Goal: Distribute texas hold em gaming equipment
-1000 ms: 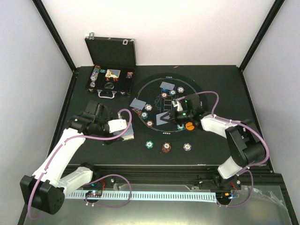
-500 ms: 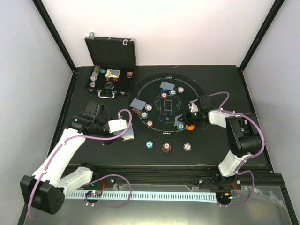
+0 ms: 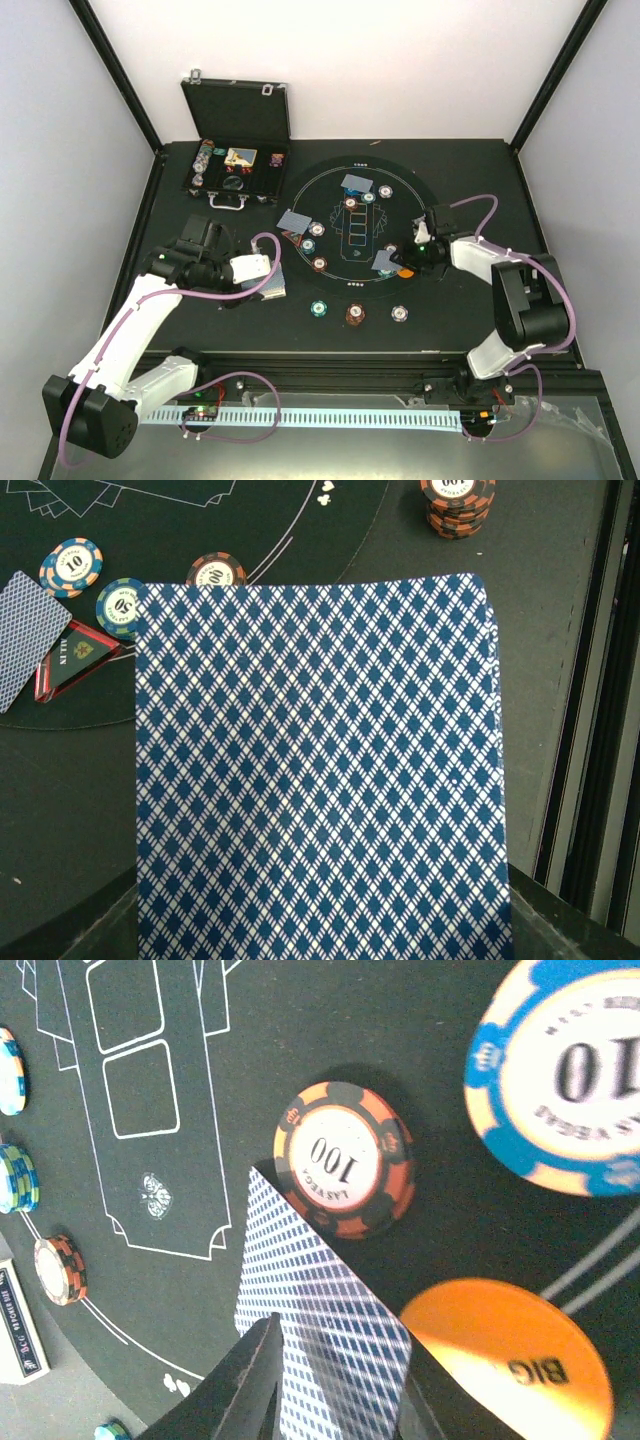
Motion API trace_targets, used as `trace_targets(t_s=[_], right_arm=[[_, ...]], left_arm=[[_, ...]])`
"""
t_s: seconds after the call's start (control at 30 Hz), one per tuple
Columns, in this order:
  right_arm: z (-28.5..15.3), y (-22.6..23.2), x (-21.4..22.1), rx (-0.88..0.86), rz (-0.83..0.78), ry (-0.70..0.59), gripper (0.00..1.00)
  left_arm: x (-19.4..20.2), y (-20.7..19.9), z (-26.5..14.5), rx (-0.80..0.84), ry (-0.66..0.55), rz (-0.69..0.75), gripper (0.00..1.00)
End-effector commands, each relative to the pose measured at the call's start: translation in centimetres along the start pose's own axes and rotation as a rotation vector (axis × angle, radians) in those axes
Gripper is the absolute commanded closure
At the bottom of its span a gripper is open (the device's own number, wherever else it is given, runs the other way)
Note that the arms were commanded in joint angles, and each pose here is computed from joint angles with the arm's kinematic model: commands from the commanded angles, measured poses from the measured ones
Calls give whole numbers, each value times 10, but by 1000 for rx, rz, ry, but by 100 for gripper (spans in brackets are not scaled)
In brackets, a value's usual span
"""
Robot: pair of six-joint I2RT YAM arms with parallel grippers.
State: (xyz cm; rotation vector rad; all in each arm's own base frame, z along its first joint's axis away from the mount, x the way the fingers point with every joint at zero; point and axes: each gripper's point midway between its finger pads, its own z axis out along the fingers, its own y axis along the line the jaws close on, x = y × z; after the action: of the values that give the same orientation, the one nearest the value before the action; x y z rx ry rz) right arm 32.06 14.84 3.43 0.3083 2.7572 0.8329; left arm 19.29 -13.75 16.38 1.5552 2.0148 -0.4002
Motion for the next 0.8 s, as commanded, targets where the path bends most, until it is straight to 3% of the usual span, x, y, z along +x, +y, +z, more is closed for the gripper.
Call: trace_targets(t_s=[0.0,0.23,0.4,0.57,0.77], right_arm=[[-16,-15,3,92,-11,-41,71],[-41,-25,-1,204,-20,-98,68],[-58,-6,-4,156,-29,-136,62],[-64,54,8,-66,-67,-123,54],[-61,177,64,-477,-189,42,27]], left_arm=[[-10,2,-7,-17,-38,26,98],[-8,2,-6,-15,-33,25,99],[-9,2,-6,-14,-37,26,99],[-10,2,-6,-14,-40,27,98],[-11,4,-5,-14,-40,20,98]])
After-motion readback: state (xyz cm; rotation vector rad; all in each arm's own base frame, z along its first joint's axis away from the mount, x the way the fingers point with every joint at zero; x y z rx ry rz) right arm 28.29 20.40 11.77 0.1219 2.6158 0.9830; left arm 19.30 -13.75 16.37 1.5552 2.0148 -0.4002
